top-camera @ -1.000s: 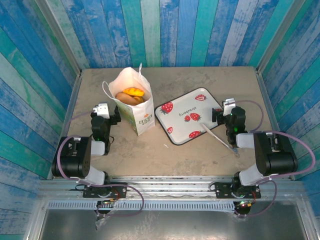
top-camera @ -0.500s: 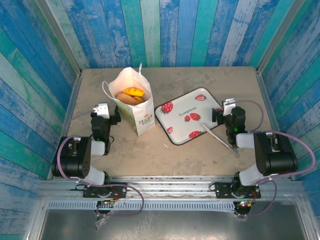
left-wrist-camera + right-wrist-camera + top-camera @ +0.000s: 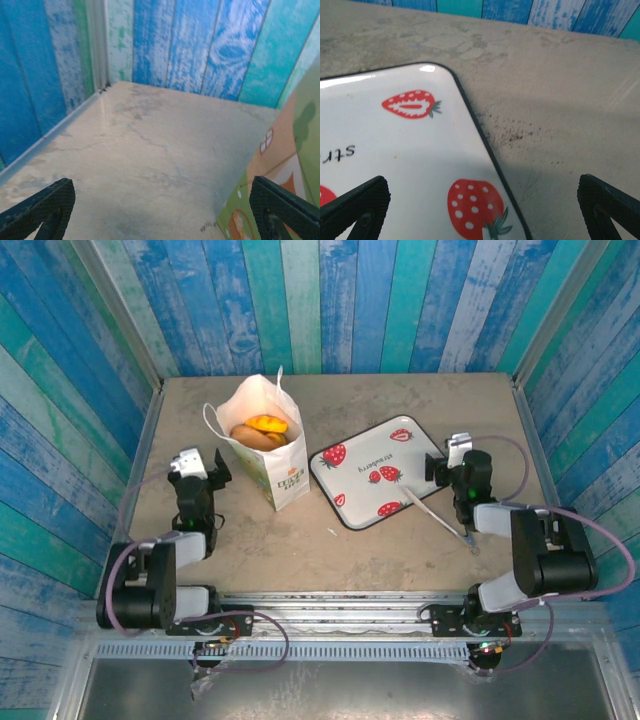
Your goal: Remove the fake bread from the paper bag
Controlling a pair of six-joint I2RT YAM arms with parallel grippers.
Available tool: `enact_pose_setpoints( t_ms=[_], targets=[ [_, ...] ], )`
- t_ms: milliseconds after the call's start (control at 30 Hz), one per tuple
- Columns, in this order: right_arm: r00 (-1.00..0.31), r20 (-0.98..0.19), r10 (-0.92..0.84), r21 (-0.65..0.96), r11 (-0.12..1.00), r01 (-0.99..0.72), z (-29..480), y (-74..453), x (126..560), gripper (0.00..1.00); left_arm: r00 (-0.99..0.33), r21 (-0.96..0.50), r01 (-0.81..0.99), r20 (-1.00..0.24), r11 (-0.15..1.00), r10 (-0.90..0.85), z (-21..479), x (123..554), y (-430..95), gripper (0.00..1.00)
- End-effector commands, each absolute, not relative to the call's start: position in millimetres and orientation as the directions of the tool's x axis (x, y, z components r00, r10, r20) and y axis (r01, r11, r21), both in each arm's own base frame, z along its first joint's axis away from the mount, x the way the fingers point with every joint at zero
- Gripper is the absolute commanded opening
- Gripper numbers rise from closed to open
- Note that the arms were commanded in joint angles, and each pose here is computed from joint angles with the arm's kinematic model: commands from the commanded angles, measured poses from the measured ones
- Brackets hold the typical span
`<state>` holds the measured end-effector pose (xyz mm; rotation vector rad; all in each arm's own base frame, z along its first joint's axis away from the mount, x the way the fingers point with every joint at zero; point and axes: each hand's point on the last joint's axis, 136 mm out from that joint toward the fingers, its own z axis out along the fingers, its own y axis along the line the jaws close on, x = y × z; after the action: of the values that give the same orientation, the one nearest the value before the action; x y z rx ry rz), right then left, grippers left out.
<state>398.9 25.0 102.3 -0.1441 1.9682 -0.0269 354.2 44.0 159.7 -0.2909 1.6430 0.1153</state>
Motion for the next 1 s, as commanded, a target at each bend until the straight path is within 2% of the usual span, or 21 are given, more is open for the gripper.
enact_pose_setpoints(
  t_ms=[0,267,467,600,767,967],
  targets=[
    [-0.368,-0.925,-0.091,-0.086,0.996,-0.032,125.6,15.2,399.0,1.0,-0.031,-0.147,-0.347,-0.985,0.926,-0.168,168.5,337.4,60.2,0.94],
    [-0.364,-0.931,0.03,0.019,0.999,0.035,172.5,13.0,382.9,1.0,-0.002,-0.275,-0.408,-0.953,0.871,-0.302,185.2,310.3,68.6,0.94],
    [-0.447,-0.891,0.083,0.097,0.995,-0.008,191.5,31.1,365.7,1.0,0.094,-0.431,-0.402,-0.897,0.808,-0.432,210.6,282.8,70.6,0.94],
    [-0.536,-0.843,0.051,0.074,0.997,-0.023,189.7,50.5,344.2,1.0,0.171,-0.55,-0.402,-0.831,0.732,-0.53,226.2,266.6,75.0,0.94],
    [-0.635,-0.772,-0.038,0.003,0.998,-0.063,175.6,79.0,311.4,1.0,0.203,-0.634,-0.428,-0.762,0.645,-0.614,241.8,252.7,79.4,0.94],
    [-0.736,-0.665,-0.131,-0.058,0.991,-0.124,153.2,104.2,267.6,0.98,0.177,-0.664,-0.324,-0.742,0.673,-0.647,276.9,251.4,62.7,0.94]
  ],
)
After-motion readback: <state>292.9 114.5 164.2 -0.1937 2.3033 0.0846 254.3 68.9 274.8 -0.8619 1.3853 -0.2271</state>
